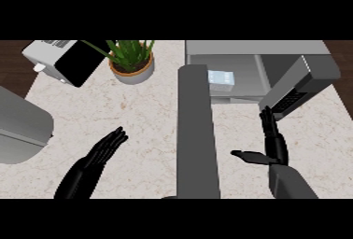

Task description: Pick up the milk, place it into the microwave and close the microwave

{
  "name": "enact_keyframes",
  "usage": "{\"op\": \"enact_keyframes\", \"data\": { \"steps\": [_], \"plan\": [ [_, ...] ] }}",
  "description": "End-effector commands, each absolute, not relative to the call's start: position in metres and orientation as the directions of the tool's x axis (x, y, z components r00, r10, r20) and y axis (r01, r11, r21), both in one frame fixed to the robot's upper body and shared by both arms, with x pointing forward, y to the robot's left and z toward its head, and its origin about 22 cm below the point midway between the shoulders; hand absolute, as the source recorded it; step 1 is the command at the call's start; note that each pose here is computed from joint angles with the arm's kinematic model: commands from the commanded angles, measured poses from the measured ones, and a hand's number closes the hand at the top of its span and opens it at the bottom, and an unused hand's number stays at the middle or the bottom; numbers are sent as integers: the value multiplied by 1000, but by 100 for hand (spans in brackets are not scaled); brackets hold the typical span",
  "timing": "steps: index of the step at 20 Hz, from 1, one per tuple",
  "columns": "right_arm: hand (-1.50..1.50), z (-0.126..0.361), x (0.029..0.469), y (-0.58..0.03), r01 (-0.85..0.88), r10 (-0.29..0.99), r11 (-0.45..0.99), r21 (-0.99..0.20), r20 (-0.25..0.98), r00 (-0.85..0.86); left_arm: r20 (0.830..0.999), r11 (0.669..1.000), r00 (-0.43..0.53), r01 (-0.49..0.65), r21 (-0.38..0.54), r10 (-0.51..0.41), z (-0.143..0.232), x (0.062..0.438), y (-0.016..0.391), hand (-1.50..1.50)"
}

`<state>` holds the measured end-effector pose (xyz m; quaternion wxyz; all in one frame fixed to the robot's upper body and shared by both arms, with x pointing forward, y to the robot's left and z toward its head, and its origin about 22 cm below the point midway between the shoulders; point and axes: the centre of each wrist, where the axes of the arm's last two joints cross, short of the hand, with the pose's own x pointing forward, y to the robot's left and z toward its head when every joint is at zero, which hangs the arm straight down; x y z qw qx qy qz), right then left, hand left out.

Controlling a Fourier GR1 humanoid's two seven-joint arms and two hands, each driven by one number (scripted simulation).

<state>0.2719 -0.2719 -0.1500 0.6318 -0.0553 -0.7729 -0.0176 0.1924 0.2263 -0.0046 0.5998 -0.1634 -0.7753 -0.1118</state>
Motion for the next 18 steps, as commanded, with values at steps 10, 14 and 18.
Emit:
{"op": "enact_keyframes", "data": {
  "steps": [10, 14, 18],
  "plan": [
    [-150, -151, 217, -314, 30, -66, 996, 79, 946, -318, 975, 826, -197, 528, 196, -106, -31, 214, 212, 150],
    [-150, -146, 195, -329, 46, -80, 994, 102, 936, -343, 950, 723, -250, 619, 306, -188, -32, 211, 188, 150],
    [-150, -125, 178, -326, 20, -68, 997, 79, 936, -344, 959, 679, -190, 678, 283, -209, -42, 217, 168, 150]
  ]
}}
